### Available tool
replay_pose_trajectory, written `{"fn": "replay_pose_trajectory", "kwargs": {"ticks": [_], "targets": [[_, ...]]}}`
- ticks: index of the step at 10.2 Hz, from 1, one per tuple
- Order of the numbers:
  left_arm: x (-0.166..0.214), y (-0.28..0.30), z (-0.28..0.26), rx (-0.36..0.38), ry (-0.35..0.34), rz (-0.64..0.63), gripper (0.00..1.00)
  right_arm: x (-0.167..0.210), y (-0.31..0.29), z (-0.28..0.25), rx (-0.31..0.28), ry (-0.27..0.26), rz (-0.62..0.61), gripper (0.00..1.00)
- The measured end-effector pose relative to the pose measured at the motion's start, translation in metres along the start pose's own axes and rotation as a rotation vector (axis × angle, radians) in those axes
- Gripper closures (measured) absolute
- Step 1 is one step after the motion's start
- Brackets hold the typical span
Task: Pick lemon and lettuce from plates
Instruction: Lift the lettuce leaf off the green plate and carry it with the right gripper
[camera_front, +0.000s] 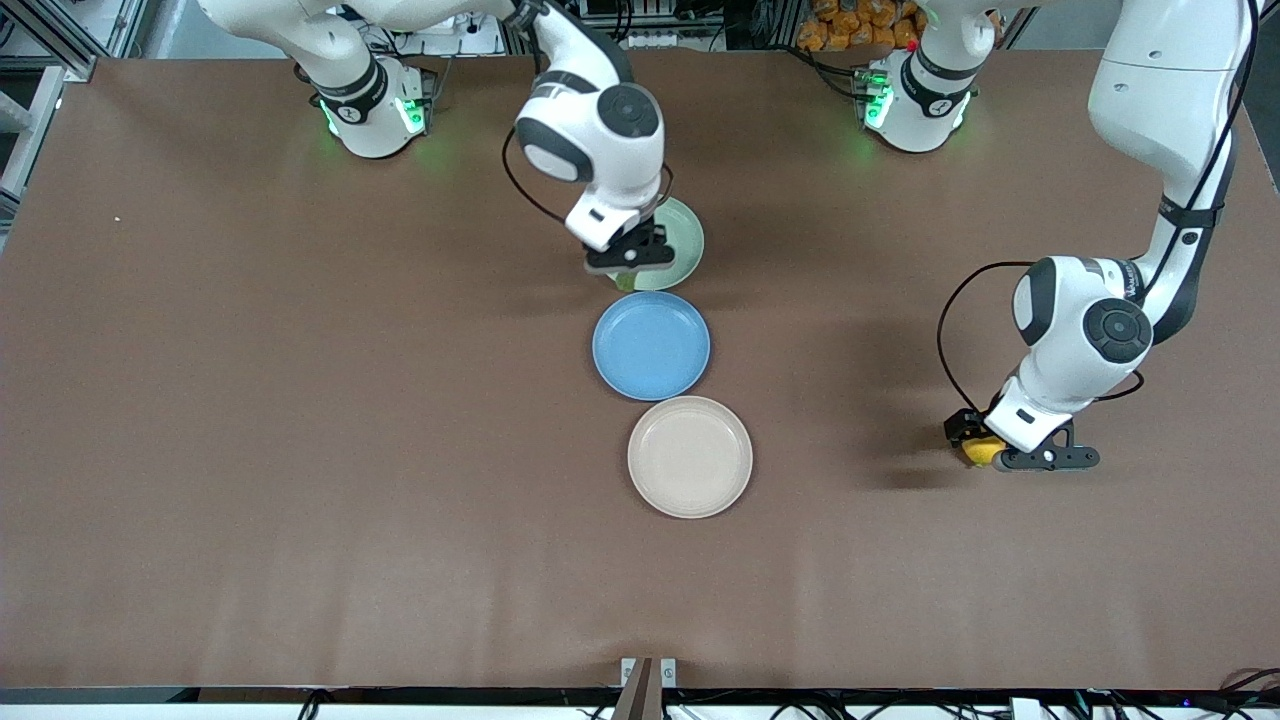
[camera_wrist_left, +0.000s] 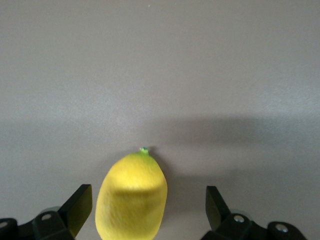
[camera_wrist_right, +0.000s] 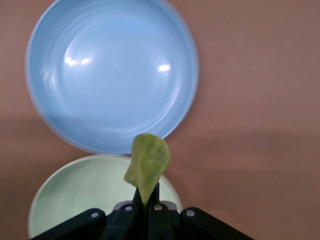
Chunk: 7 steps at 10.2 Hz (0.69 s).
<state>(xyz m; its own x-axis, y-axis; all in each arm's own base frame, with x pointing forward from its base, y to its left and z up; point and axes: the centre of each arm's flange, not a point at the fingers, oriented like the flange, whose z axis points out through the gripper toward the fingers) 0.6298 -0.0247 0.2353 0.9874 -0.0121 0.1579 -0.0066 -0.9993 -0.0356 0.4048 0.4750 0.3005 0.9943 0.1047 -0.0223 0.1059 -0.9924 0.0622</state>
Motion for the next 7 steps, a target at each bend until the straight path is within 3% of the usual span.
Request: {"fn": "replay_pose_trajectory", "kwargs": {"ticks": [4,7], "targets": [[0.001,0.006,-0.003,-0.006,0.006,0.007,0.00,0.069,0.102,-0.048,0.013,0.020,0.044,0.96],[0.002,0.006,-0.005,-0.006,0.009,0.007,0.00,0.127,0.225,-0.053,-0.023,0.028,0.005,0.96]]}}
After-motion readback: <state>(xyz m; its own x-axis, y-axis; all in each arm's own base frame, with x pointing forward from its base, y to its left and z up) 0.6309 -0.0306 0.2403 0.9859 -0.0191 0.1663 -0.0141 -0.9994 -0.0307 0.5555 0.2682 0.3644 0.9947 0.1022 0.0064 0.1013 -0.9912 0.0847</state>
